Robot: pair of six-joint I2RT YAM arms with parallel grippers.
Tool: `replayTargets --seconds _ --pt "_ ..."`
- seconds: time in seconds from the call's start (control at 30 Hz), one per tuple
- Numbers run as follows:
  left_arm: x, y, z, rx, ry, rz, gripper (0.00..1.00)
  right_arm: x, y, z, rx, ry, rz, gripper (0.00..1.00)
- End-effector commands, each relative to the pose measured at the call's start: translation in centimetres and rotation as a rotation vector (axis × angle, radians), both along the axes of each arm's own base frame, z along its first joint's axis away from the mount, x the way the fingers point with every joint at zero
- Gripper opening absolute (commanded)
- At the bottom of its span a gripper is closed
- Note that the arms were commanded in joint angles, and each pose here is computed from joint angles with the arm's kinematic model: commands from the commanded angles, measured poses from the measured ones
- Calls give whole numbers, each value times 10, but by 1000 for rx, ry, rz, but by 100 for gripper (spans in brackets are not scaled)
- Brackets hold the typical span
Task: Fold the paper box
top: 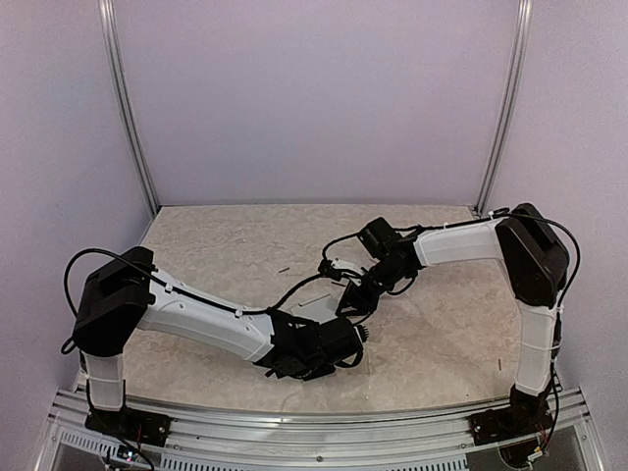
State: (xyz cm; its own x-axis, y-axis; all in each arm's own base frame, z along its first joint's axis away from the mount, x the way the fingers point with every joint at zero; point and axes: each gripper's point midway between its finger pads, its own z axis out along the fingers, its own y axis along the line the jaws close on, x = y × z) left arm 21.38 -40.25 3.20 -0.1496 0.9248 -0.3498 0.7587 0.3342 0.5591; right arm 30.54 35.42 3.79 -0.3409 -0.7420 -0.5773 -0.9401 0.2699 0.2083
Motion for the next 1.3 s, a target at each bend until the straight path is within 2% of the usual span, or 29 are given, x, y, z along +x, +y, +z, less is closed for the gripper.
replayTargets --seconds 0.0,0.5,0.77,0.83,0.97,1.13,1.27 --pt "3 1 8 6 -11 38 35 -28 -36 -62 -205 129 -9 34" --pt "-5 -18 18 -87 19 -4 37 -28 -33 -56 -188 129 -5 35" --pt "-22 -7 43 -184 89 1 40 -27 -32 -54 -184 123 -7 35" --pt "-22 -4 53 -235 101 21 41 -26 -32 -54 -184 124 -9 35" --pt "-11 10 66 -407 214 148 43 -26 -32 -53 -182 121 -9 35" --pt "3 30 62 -549 382 285 38 -26 -33 -55 -187 122 -8 35" --pt "5 39 50 -562 447 305 27 -26 -33 -55 -186 127 -9 35"
